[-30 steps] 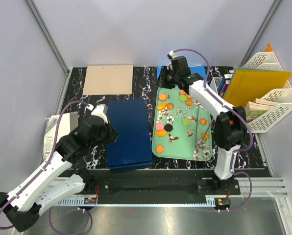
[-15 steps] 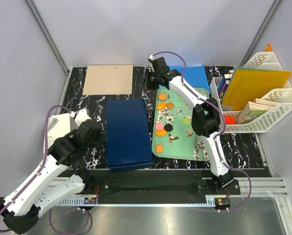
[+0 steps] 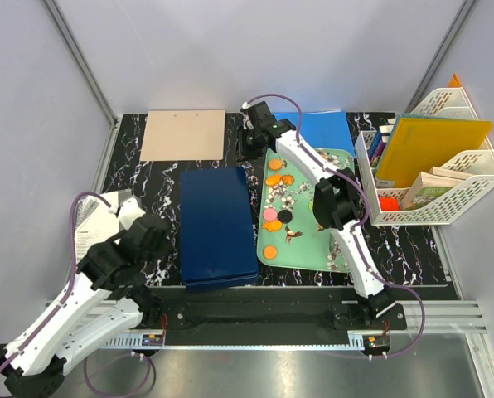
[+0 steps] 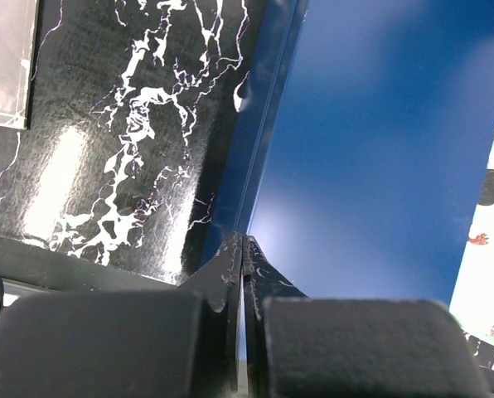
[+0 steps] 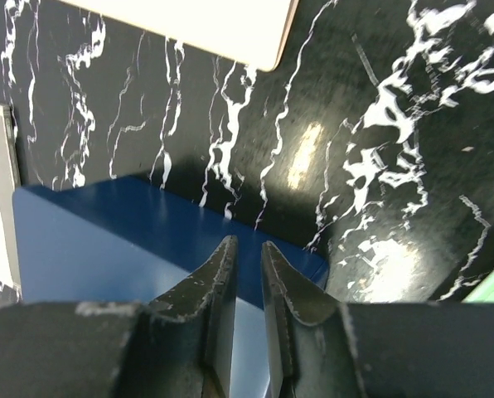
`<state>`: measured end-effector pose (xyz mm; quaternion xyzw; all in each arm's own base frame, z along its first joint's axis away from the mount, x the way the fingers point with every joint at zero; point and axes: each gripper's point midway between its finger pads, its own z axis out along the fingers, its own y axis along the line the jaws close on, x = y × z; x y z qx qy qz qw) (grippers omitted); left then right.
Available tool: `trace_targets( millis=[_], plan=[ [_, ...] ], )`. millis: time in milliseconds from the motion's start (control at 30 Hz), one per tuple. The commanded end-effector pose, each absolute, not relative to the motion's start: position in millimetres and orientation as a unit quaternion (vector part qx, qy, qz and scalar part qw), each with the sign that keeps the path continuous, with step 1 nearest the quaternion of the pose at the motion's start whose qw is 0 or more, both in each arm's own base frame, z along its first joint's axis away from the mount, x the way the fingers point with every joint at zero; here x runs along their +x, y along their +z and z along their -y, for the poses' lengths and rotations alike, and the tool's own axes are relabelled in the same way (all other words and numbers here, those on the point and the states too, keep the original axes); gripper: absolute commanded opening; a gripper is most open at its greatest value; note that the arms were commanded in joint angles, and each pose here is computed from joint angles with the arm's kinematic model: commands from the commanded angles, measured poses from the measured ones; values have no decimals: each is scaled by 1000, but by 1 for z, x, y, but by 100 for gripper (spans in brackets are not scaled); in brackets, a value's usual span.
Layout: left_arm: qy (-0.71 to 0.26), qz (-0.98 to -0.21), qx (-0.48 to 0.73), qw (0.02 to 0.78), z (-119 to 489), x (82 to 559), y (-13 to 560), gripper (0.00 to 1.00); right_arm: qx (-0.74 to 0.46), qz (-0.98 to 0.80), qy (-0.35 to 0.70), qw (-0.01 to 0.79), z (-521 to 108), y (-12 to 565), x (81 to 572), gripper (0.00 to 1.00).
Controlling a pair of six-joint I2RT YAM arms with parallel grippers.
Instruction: Pack the cookies
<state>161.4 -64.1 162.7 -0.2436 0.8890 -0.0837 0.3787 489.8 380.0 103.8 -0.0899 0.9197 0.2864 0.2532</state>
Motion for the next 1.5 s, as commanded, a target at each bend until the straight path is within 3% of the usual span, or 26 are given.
trace_targets(
  millis=[0,200,700,867,1000,1233,1467],
  plan=[
    [-96,-879,-256,390,68,168,166,0,-120,-920,296,227,-392,97,470,26],
    [-108,-884,-228,394,76,173,170,0,-127,-922,291,223,-392,94,462,26],
    [-217,-910,-11,354,141,164,174,0,-130,-925,284,217,-390,97,451,25],
    [-221,-899,-47,374,136,169,183,0,-122,-925,275,232,-388,103,457,28],
    [-220,-875,-78,425,125,179,204,0,-109,-917,264,280,-384,132,474,43],
    [-204,-853,-99,470,117,196,239,0,-50,-899,259,349,-359,192,502,57],
    [-171,-831,-180,497,95,211,249,0,7,-899,185,397,-293,231,492,53]
  ],
)
